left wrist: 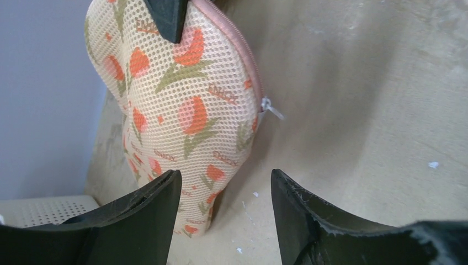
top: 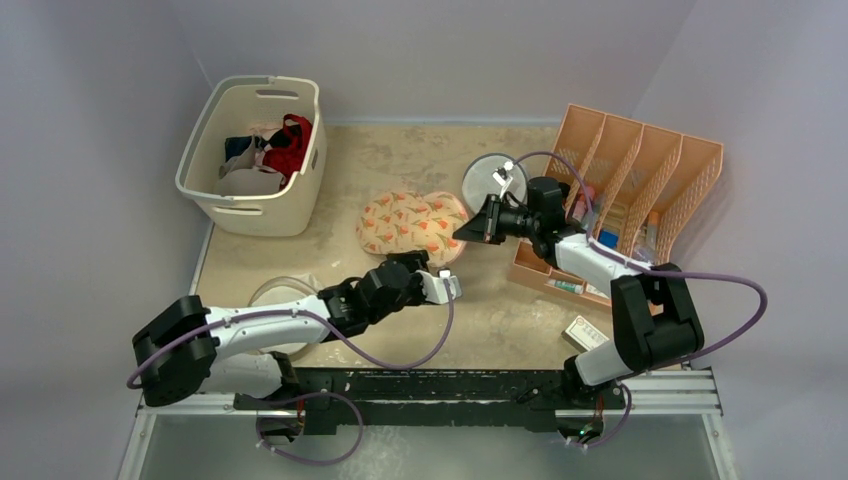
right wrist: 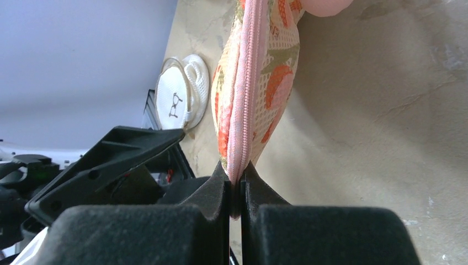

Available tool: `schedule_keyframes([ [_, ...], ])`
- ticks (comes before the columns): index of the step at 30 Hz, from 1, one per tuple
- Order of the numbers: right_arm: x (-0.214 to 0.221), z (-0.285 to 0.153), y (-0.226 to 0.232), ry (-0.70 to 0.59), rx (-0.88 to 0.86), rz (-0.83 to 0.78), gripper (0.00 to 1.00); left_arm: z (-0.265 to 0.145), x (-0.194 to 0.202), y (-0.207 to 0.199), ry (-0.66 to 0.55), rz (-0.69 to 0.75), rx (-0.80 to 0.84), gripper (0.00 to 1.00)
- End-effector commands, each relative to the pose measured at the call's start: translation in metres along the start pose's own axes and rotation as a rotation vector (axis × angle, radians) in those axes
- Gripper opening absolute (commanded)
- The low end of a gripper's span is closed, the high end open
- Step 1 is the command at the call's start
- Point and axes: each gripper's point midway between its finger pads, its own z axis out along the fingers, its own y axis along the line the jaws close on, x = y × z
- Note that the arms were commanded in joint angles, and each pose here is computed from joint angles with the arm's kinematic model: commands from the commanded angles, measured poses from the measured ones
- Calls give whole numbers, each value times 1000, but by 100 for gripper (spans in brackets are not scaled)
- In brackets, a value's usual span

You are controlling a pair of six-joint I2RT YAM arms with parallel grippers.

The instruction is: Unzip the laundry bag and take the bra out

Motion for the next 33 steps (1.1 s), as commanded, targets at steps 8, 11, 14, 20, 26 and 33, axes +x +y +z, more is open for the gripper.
schedule_keyframes([
  [8, -24, -9, 42, -59, -129, -89, 0, 16, -23, 5, -109, -72, -55, 60],
  [11, -23, -9, 44, -63, -146, -82, 0, 23, -18, 13, -86, -78, -110, 54],
  [14, -23, -10, 46, -62, -154, -83, 0, 28, -13, 23, -53, -92, -155, 48],
  [20, -22, -10, 47, -64, -153, -92, 0, 28, -20, 31, -82, -141, -146, 30],
  [26, -24, -9, 32, -54, -62, -139, 2, 23, -33, 41, -90, -202, -148, 2],
  [33, -43, -24, 28, -97, 87, -264, 38, 15, -36, 67, -130, -325, -202, 0],
])
